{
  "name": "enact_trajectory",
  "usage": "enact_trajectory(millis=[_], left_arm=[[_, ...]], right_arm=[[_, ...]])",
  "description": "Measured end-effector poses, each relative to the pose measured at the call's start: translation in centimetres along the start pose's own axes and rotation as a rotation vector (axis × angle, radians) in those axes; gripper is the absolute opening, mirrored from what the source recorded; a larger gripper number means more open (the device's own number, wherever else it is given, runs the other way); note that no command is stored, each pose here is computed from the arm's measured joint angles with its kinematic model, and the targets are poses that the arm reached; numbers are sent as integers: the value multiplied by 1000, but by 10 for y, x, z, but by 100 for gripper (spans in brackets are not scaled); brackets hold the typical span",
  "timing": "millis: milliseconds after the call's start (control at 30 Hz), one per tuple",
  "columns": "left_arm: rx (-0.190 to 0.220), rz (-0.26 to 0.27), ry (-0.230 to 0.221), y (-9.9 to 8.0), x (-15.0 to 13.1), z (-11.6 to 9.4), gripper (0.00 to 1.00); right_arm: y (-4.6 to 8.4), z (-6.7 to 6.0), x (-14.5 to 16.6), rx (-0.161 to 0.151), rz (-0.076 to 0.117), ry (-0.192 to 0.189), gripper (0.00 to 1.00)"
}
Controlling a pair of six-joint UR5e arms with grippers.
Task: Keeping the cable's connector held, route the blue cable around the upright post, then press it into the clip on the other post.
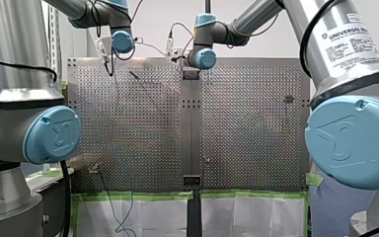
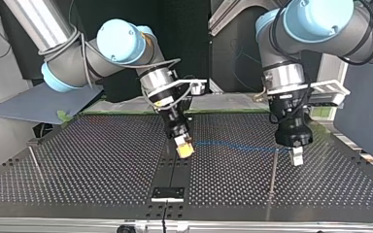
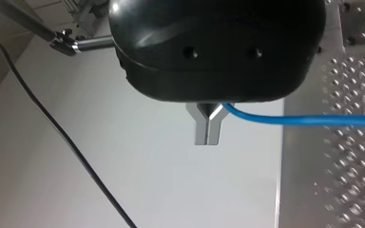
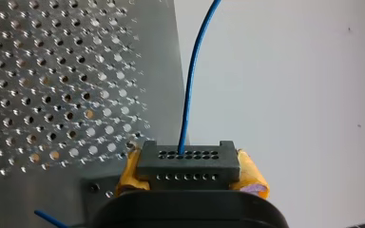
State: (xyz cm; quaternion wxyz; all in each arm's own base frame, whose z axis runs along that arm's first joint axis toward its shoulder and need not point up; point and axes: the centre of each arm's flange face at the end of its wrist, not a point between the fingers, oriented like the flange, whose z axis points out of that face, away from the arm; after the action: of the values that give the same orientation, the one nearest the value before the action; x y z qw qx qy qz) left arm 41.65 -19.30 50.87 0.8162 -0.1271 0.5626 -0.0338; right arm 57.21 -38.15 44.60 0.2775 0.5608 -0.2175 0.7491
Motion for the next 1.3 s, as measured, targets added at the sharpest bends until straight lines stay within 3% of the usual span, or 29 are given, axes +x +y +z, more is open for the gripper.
enact_trajectory(millis=[333,933,1300], left_arm=[[8,-21,-12,28,22,37,0],[-12,20,0,101,53,94,0],[20,9,32,106,72,101,0]], right_arm=[[-3,21,-33,14,2,-23,0],[-1,25,-61,8,-6,-54,0],[0,25,-68,-1,-7,-65,0]])
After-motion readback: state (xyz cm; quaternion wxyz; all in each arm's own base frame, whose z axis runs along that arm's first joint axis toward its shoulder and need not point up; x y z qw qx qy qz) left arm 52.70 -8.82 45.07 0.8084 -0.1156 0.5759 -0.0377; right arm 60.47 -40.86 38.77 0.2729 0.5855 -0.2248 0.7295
